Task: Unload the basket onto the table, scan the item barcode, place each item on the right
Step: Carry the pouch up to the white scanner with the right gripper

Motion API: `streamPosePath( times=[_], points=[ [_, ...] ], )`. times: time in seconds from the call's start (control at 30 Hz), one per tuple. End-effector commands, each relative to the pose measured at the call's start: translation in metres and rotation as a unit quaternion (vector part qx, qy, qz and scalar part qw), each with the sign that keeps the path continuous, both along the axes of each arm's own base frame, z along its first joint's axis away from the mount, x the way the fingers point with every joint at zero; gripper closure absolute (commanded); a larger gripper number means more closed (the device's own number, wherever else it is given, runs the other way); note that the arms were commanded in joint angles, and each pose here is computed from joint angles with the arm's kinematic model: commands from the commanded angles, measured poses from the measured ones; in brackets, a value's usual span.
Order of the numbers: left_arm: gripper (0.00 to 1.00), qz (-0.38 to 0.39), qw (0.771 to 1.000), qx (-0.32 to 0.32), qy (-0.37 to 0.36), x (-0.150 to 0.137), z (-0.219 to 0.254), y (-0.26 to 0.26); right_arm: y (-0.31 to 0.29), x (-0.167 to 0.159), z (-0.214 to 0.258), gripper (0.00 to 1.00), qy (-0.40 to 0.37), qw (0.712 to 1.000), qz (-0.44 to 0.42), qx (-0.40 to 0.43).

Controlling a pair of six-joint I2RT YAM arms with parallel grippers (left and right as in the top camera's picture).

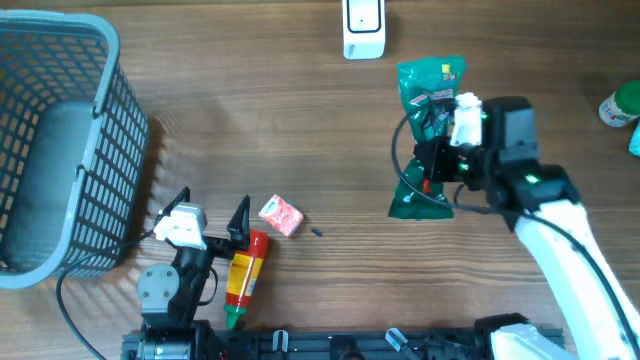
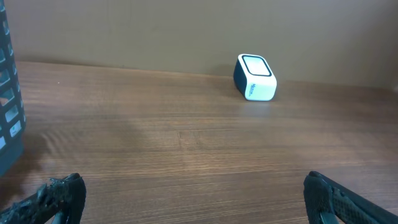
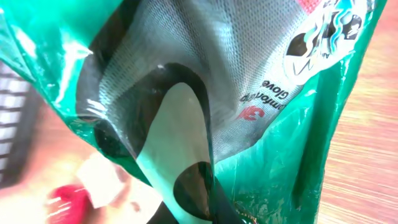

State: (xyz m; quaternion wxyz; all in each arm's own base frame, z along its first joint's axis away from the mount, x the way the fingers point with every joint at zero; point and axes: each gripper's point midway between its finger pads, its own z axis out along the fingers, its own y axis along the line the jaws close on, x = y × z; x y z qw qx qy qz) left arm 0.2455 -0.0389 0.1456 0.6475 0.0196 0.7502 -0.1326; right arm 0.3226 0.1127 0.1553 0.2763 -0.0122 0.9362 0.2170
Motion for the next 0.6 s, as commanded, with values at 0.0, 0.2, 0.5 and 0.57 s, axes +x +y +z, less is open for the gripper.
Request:
streamPosePath(
  times=[0.0,0.2,0.5,0.57],
  points=[
    [0.0,0.002,1.0,0.01,0.002,0.0,-0.002,0.001,-0.004,0.022,-0.037,0.95,0.019,0.998,-0.026,-0.062],
    [0.0,0.002,1.0,0.01,0.002,0.0,-0.002,0.001,0.013,0.082,-0.065,0.96,0.042,0.994,-0.032,-0.098],
    [0.0,0.002,1.0,0.01,0.002,0.0,-0.002,0.001,0.043,0.195,-0.081,0.96,0.034,0.993,-0.034,-0.105],
    [0.0,0.002,1.0,0.01,0.002,0.0,-0.002,0.001,0.049,0.217,-0.09,0.95,0.028,0.994,-0.036,-0.102]
  ],
)
